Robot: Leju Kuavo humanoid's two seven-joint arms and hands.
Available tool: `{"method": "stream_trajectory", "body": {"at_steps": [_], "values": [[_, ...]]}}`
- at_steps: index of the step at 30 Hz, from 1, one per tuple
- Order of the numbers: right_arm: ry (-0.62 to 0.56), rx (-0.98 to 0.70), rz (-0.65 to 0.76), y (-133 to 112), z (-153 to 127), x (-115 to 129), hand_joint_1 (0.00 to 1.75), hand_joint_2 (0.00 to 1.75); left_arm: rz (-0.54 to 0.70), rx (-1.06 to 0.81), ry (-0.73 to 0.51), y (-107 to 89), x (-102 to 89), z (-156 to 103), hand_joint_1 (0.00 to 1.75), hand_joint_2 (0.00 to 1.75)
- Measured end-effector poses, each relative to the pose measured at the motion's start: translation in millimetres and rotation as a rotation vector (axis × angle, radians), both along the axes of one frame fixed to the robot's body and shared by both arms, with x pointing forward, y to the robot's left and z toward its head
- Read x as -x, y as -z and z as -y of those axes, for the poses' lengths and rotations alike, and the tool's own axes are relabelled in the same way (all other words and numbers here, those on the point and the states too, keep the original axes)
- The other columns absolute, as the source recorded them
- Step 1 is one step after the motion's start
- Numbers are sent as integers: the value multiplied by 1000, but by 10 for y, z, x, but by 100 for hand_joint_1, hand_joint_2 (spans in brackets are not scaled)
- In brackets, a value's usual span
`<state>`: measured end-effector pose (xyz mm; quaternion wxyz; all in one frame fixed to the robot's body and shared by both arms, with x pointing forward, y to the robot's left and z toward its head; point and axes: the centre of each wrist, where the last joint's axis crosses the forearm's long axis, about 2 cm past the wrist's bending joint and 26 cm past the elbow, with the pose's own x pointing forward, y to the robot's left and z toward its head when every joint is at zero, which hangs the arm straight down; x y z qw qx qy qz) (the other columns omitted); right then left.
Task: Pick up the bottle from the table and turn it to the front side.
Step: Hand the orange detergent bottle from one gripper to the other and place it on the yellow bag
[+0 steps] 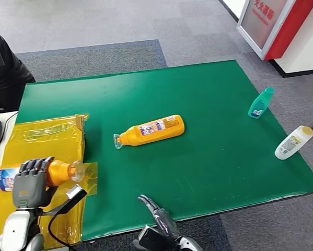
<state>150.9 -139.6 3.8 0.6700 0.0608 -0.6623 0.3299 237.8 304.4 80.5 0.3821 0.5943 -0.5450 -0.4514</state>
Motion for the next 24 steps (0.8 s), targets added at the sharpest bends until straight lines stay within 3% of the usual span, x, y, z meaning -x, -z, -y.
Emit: {"method": "stream_trajectory", "body": {"at_steps": [9,19,21,24], "values": [[-18,11,-6,12,-17,-8,0,175,-99,-23,113,137,-169,313,175,175],[-10,23,-19,17,-16,-12,0,175,-240,-24,119,211,-186,519,169,175],[-5,27,-21,18,-14,-12,0,175,-272,-19,110,220,-185,563,145,175],[5,33,-23,20,-11,-11,0,175,-301,-4,80,221,-185,616,27,175]]}}
